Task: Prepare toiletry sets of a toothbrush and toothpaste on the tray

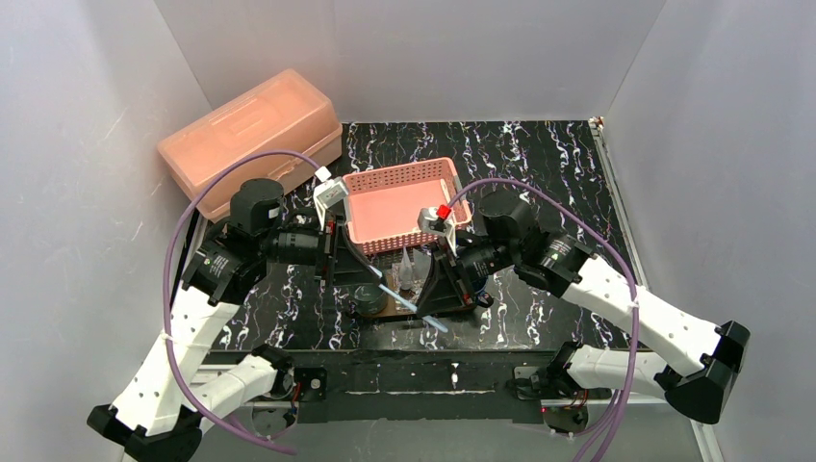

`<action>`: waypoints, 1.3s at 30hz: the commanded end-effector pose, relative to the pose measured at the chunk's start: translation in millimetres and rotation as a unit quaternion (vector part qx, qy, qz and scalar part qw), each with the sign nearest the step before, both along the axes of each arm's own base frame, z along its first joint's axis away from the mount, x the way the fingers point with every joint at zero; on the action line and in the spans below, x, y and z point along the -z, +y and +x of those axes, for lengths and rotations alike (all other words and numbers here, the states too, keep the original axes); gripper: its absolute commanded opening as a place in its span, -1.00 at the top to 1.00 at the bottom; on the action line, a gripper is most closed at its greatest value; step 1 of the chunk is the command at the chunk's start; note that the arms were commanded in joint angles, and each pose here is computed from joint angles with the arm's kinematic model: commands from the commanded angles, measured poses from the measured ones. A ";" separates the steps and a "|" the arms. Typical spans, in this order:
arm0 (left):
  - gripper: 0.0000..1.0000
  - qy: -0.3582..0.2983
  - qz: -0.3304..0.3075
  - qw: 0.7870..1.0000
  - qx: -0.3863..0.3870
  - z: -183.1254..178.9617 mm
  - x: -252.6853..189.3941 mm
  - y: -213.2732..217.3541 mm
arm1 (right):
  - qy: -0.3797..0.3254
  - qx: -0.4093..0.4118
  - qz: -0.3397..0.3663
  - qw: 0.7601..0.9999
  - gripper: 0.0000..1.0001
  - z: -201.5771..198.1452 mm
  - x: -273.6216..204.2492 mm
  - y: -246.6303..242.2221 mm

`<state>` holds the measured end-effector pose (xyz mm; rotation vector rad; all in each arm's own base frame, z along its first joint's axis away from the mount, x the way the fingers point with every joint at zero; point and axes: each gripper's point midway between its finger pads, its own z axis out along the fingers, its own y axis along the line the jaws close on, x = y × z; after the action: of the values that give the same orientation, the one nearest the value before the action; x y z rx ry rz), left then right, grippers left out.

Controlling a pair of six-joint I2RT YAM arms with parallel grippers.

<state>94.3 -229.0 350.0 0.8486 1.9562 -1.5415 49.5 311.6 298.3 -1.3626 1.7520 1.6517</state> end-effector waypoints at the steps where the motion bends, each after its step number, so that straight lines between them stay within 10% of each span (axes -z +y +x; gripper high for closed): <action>1: 0.77 -0.011 -0.009 1.000 0.016 -9.0 -4.4 1.3 | -0.011 0.003 0.021 1.000 0.97 -0.6 -8.1 0.1; 3: 1.00 -0.012 -0.008 1.000 0.014 -8.4 -3.9 1.2 | -0.012 0.005 0.020 1.000 0.93 -0.1 -7.4 -0.2; 25: 1.00 -0.030 0.097 0.993 -0.062 -6.5 19.4 19.5 | -0.116 0.224 -0.010 0.968 -0.32 64.0 -24.5 -19.3; 39: 1.00 -0.073 0.212 0.954 -0.197 21.1 36.3 49.4 | -0.132 0.410 -0.040 0.901 -0.37 121.8 -23.4 -45.8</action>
<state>98.5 -196.6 324.8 0.7475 2.1608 -1.0236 154.9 270.9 302.8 -0.7608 1.9022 0.9395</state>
